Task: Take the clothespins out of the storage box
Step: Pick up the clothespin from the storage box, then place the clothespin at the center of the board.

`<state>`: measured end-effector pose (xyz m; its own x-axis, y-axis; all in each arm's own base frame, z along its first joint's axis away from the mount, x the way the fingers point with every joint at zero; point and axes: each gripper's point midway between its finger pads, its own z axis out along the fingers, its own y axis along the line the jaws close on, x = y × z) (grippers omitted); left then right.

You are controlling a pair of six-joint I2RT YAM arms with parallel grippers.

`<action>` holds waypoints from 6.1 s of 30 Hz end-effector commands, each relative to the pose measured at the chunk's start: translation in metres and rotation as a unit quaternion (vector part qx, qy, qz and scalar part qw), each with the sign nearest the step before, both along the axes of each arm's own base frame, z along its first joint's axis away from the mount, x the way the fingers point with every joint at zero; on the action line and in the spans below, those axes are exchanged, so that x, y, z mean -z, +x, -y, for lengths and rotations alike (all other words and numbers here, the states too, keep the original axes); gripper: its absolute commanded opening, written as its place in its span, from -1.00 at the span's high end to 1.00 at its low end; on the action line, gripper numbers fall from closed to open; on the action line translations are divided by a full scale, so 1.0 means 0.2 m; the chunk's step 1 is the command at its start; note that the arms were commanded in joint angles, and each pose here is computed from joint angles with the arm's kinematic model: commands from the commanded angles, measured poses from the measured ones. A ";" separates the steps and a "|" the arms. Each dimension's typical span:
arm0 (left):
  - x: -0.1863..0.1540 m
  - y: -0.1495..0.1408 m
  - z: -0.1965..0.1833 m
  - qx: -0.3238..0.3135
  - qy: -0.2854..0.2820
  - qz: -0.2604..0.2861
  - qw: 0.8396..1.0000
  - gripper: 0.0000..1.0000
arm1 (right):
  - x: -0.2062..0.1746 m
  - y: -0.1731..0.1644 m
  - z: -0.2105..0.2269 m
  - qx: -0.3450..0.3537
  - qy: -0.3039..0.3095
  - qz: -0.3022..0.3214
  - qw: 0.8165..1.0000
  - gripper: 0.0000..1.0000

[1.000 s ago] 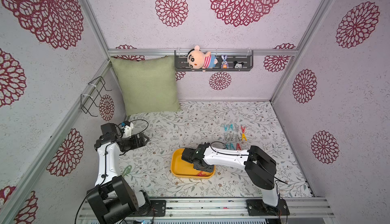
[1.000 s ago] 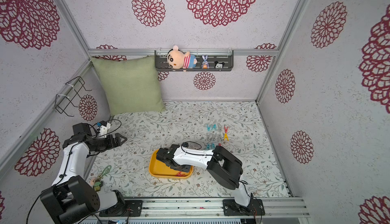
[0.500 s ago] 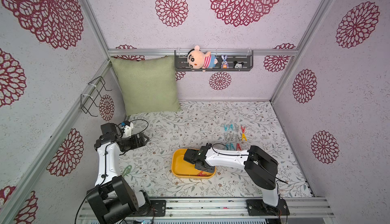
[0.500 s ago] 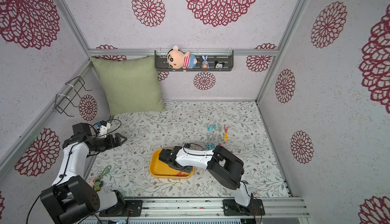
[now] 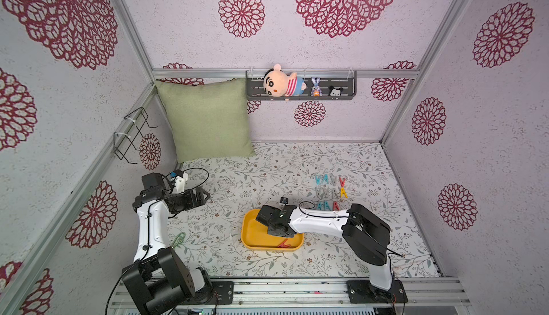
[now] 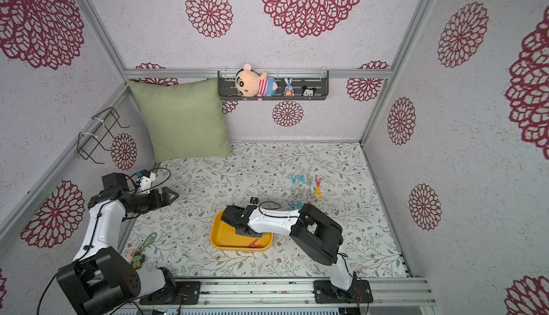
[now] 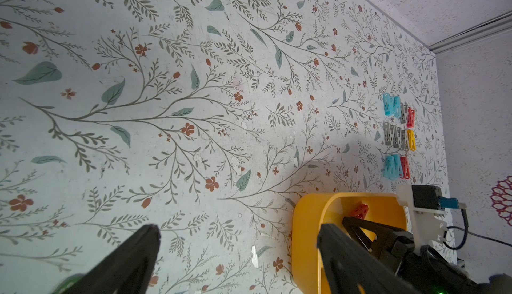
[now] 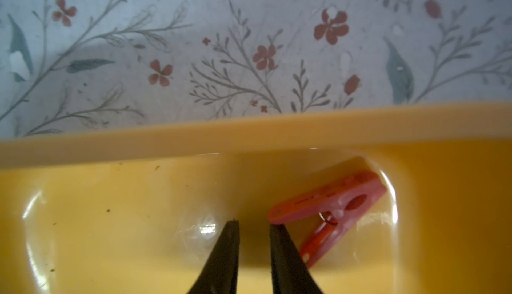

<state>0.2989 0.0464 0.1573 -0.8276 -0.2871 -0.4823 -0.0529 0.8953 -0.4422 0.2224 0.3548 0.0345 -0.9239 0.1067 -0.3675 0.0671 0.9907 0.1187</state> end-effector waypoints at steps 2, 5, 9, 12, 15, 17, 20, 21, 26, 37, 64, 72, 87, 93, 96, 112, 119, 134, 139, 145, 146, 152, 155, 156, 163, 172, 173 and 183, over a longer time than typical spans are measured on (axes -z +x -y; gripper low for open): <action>-0.05 0.01 0.01 0.005 0.000 0.011 1.000 -0.95 | -0.13 0.05 0.00 -0.017 0.001 0.028 0.999 0.48; -0.05 0.01 0.01 0.005 0.000 0.010 1.000 -0.95 | -0.15 0.05 0.02 -0.012 -0.005 0.032 0.999 0.41; -0.05 0.01 0.01 0.005 -0.002 0.010 1.000 -0.95 | -0.22 0.04 0.03 -0.003 0.005 0.035 0.999 0.34; -0.05 0.01 0.01 0.006 -0.003 0.010 1.000 -0.95 | -0.24 0.02 0.10 0.032 -0.005 0.025 0.999 0.34; -0.05 0.01 0.01 0.006 -0.003 0.011 1.000 -0.95 | -0.21 -0.03 0.17 0.069 -0.015 0.007 0.997 0.35; -0.06 0.01 0.01 0.007 -0.003 0.012 1.000 -0.95 | -0.18 -0.05 0.19 0.084 -0.015 -0.005 0.996 0.36; -0.06 0.01 0.01 0.006 -0.003 0.012 1.000 -0.95 | -0.15 -0.07 0.22 0.111 -0.021 -0.014 0.994 0.38; -0.06 0.01 0.02 0.007 -0.004 0.012 1.000 -0.95 | -0.15 -0.08 0.23 0.120 -0.023 -0.011 0.992 0.39; -0.06 0.01 0.02 0.009 -0.003 0.015 1.000 -0.95 | -0.17 -0.06 0.26 0.154 0.001 0.007 0.988 0.37; -0.07 0.01 0.02 0.009 -0.002 0.018 1.000 -0.95 | -0.14 0.01 0.16 0.149 0.036 0.003 0.988 0.37; -0.09 0.00 0.02 0.009 0.001 0.023 1.000 -0.95 | 0.07 0.00 0.20 0.158 0.026 -0.024 0.987 0.49; -0.09 0.00 0.02 0.007 0.004 0.025 1.000 -0.95 | 0.08 0.00 0.20 0.153 0.026 -0.023 0.988 0.76; -0.09 0.01 0.02 0.007 0.002 0.026 1.000 -0.95 | -0.26 -0.02 0.13 0.037 0.018 0.022 0.999 1.00; -0.10 0.00 0.02 0.006 0.003 0.028 1.000 -0.95 | -0.46 -0.06 0.06 -0.057 0.053 0.045 0.996 1.00; -0.10 0.00 0.02 0.004 0.005 0.029 1.000 -0.95 | -0.56 -0.07 0.07 -0.092 0.062 0.060 0.992 1.00; -0.11 0.00 0.01 0.000 0.014 0.037 0.999 -0.95 | -0.65 0.34 0.85 -0.083 -0.112 -0.012 0.990 1.00; -0.10 0.00 -0.01 -0.008 0.024 0.034 0.999 -0.95 | -0.53 0.42 1.23 -0.080 -0.253 -0.086 0.960 1.00; -0.08 0.02 0.00 -0.004 0.012 0.028 1.000 -0.95 | -0.31 0.46 1.60 -0.069 -0.189 -0.137 0.970 1.00; -0.08 0.01 -0.01 -0.005 0.013 0.027 1.000 -0.95 | -0.27 0.51 1.65 -0.059 -0.174 -0.149 0.972 1.00; -0.07 0.01 0.00 -0.004 0.012 0.027 1.000 -0.95 | -0.19 0.57 1.57 -0.100 -0.169 -0.155 0.968 1.00; -0.07 0.01 0.00 -0.004 0.011 0.026 1.000 -0.95 | -0.19 0.58 1.57 -0.107 -0.173 -0.151 0.967 1.00; -0.07 0.02 0.00 -0.002 0.006 0.027 1.000 -0.95 | -0.17 0.56 1.58 -0.116 -0.180 -0.154 0.964 1.00; -0.07 0.02 0.01 -0.001 0.003 0.027 1.000 -0.95 | -0.13 0.54 1.57 -0.126 -0.183 -0.160 0.962 1.00; -0.07 0.02 0.01 0.000 0.003 0.027 1.000 -0.95 | -0.12 0.54 1.57 -0.127 -0.187 -0.163 0.960 1.00; -0.08 0.01 0.01 0.000 0.005 0.029 1.000 -0.95 | -0.05 0.51 1.50 -0.155 -0.206 -0.178 0.950 1.00; -0.08 0.01 0.01 0.000 0.004 0.029 1.000 -0.95 | 0.00 0.51 1.52 -0.158 -0.224 -0.179 0.945 1.00; -0.09 0.01 0.01 0.000 0.005 0.030 1.000 -0.95 | 0.00 0.52 1.52 -0.157 -0.226 -0.179 0.945 1.00; -0.09 0.01 0.01 0.000 0.005 0.030 1.000 -0.95 | 0.02 0.50 1.52 -0.160 -0.226 -0.187 0.942 0.95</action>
